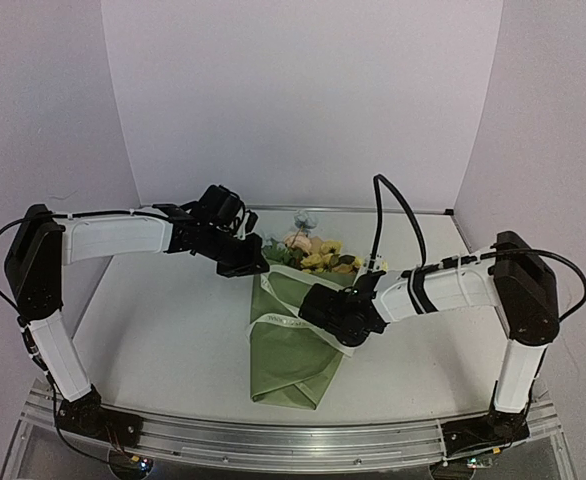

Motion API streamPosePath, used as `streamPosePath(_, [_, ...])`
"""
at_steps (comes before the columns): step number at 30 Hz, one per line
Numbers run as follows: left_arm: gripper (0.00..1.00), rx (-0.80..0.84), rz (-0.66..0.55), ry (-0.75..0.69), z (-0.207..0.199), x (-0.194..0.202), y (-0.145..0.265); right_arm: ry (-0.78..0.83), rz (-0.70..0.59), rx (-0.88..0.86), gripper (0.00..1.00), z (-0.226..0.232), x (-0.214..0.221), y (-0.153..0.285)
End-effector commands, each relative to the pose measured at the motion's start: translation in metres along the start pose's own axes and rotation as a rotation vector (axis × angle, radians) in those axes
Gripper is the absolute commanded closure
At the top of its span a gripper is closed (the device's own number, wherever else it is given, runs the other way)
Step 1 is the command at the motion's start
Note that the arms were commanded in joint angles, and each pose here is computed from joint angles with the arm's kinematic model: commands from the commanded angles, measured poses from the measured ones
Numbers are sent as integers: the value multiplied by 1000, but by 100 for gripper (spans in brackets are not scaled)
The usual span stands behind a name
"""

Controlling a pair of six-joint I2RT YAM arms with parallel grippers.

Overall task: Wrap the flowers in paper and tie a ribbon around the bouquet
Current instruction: Cross the ribbon over the folded bouquet.

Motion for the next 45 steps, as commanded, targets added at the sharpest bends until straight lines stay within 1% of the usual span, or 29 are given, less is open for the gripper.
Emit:
streamPosePath(1, [100,57,-38,-8,-13,-9,8,3,0,21,100,-6,-4,5])
streamPosePath(5, [100,58,-40,-7,-13,-10,8,0,22,20,100,-14,0,3])
streamPosePath(11, [100,62,-32,-3,-13,-9,6,-30,122,-118,100,-1,6,5])
streamPosePath(14, [100,62,-31,-4,-13,-9,6,-14,194,-181,100,9,13,5])
streamPosePath(22, [100,65,-21,4,-10,-7,2,37,313,-298,100,21,41,3])
streamPosePath(26, [100,63,-19,3,-10,-8,1,65,333,-327,100,15,48,4])
streamPosePath(29, [100,62,-17,4,-9,-8,-1,83,326,-360,100,11,43,9])
streamPosePath(30, [100,61,-16,6,-9,-7,-2,93,324,-369,99,10,42,11])
streamPosePath(34, [100,59,-15,9,-8,-7,-4,115,328,-413,79,4,36,17])
streamPosePath(38, [100,55,-17,13,-7,-8,-5,115,326,-444,65,-8,30,23])
streamPosePath(42, [100,49,-18,15,-5,-8,-7,126,347,-492,61,-18,31,31])
streamPosePath(45, [100,50,-16,18,-5,-8,-9,141,376,-540,60,-20,37,39])
Point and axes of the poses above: each gripper's point midway between its finger pads, its own y axis back along the fingers, its own z axis along the line the jaws close on, x = y × z, the point moved 7 cm from there along y, back along the fingers, and after that the axes turned 14 degrees about y, right-handed, at the moved point
